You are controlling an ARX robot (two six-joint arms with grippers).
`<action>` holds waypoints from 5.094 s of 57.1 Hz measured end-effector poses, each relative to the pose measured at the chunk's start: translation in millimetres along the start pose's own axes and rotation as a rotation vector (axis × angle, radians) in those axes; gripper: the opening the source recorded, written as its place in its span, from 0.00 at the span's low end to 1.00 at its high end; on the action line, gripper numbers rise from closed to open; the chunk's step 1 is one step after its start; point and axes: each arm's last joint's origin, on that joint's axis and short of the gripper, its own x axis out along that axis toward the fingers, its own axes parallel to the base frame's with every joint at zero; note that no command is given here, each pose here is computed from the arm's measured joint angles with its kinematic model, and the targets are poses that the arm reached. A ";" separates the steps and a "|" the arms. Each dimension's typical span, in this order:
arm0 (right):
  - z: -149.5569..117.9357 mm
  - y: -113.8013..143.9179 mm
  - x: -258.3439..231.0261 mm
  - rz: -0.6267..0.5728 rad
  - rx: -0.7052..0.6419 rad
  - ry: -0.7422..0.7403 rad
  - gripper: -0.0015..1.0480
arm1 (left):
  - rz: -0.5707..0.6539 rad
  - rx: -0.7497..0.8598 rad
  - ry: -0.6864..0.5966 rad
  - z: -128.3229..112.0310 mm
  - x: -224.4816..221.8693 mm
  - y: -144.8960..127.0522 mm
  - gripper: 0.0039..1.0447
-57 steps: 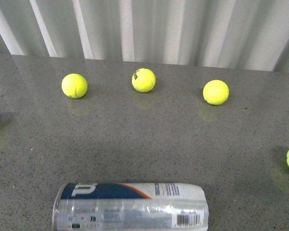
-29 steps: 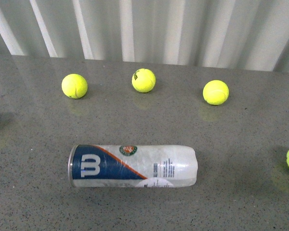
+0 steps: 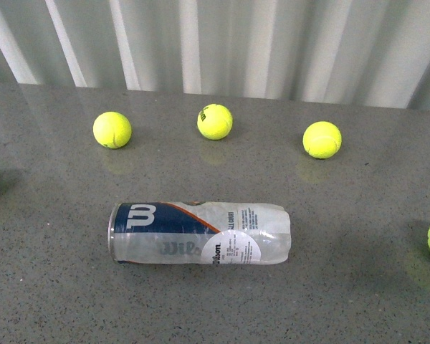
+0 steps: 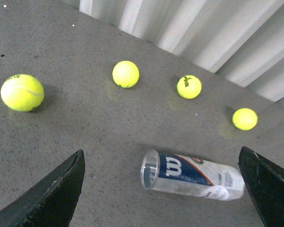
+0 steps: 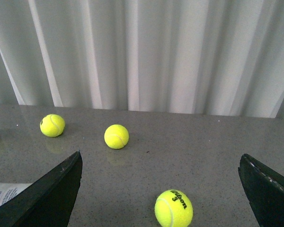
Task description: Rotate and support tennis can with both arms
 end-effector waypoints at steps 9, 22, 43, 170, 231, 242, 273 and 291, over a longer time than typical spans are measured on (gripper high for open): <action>0.0 0.0 0.0 0.000 0.000 0.000 0.93 | 0.077 0.180 0.122 8.9 63.7 7.1 0.94; 0.0 0.0 0.0 0.000 0.000 0.000 0.93 | 0.032 0.221 0.382 -12.8 114.7 23.4 0.94; 0.0 0.0 0.0 0.000 0.000 0.000 0.93 | -0.190 -0.155 0.662 -68.3 128.4 45.5 0.94; 0.0 0.0 0.0 0.000 0.000 0.000 0.93 | -0.293 -0.252 0.583 -140.5 153.7 -15.8 0.94; 0.0 0.0 0.0 0.000 0.000 0.000 0.93 | -0.306 -0.288 0.559 -150.7 147.4 -17.7 0.26; 0.0 0.0 0.0 0.000 0.000 0.000 0.93 | -0.292 -0.257 0.541 -146.0 148.2 -9.9 0.68; 0.0 0.0 0.0 0.000 0.000 0.000 0.93 | -0.421 -0.386 0.544 -163.2 134.8 -47.5 0.94; 0.0 0.0 0.0 0.000 0.000 0.000 0.93 | -0.471 -0.509 0.582 -189.0 107.7 -81.6 0.44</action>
